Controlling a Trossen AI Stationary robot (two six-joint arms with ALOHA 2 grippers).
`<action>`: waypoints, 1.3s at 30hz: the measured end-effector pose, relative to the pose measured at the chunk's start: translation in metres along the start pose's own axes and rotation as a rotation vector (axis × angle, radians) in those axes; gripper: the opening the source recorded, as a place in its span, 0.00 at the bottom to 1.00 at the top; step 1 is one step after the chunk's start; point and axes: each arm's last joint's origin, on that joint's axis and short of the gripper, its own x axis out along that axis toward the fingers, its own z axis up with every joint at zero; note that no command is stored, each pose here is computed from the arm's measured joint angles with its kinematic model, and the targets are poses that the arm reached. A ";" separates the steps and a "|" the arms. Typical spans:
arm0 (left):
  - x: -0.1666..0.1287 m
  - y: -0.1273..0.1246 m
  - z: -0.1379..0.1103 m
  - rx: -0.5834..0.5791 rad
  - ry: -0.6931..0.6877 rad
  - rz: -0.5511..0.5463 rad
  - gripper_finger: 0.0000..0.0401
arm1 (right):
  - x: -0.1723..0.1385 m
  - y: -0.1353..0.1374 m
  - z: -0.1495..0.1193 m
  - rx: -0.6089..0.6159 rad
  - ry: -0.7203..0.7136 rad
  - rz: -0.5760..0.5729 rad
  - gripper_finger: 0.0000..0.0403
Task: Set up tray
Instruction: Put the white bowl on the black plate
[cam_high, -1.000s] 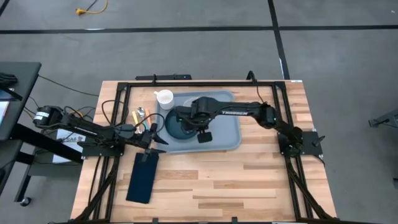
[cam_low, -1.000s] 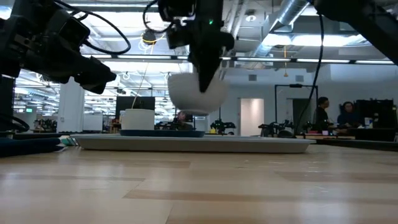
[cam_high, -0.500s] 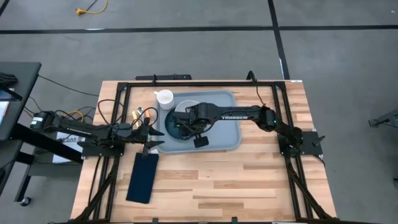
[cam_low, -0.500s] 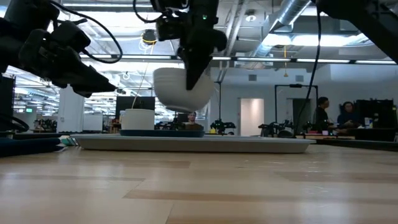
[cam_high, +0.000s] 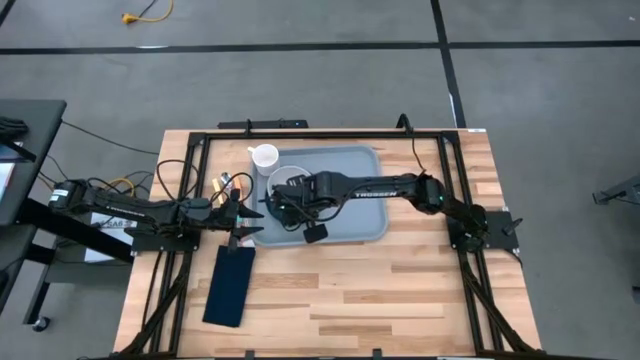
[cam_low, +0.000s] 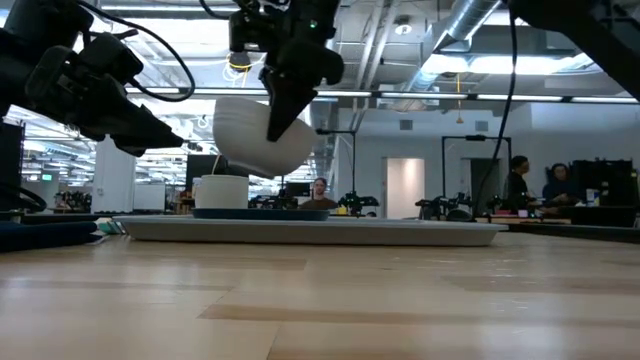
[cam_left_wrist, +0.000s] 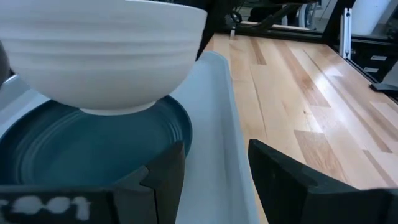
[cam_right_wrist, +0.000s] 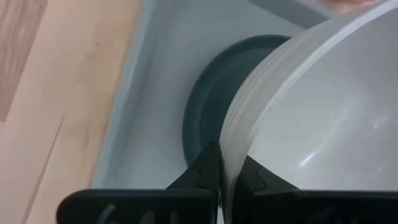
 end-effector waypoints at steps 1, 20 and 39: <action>0.000 0.000 0.000 0.001 0.000 0.000 0.42 | 0.000 -0.001 0.000 0.003 -0.005 -0.003 0.00; 0.000 0.000 0.000 0.008 -0.001 0.000 0.42 | 0.026 -0.021 -0.014 0.085 -0.028 0.026 0.00; 0.000 0.000 0.000 0.009 -0.004 -0.001 0.42 | 0.036 -0.023 -0.020 0.117 -0.012 0.031 0.00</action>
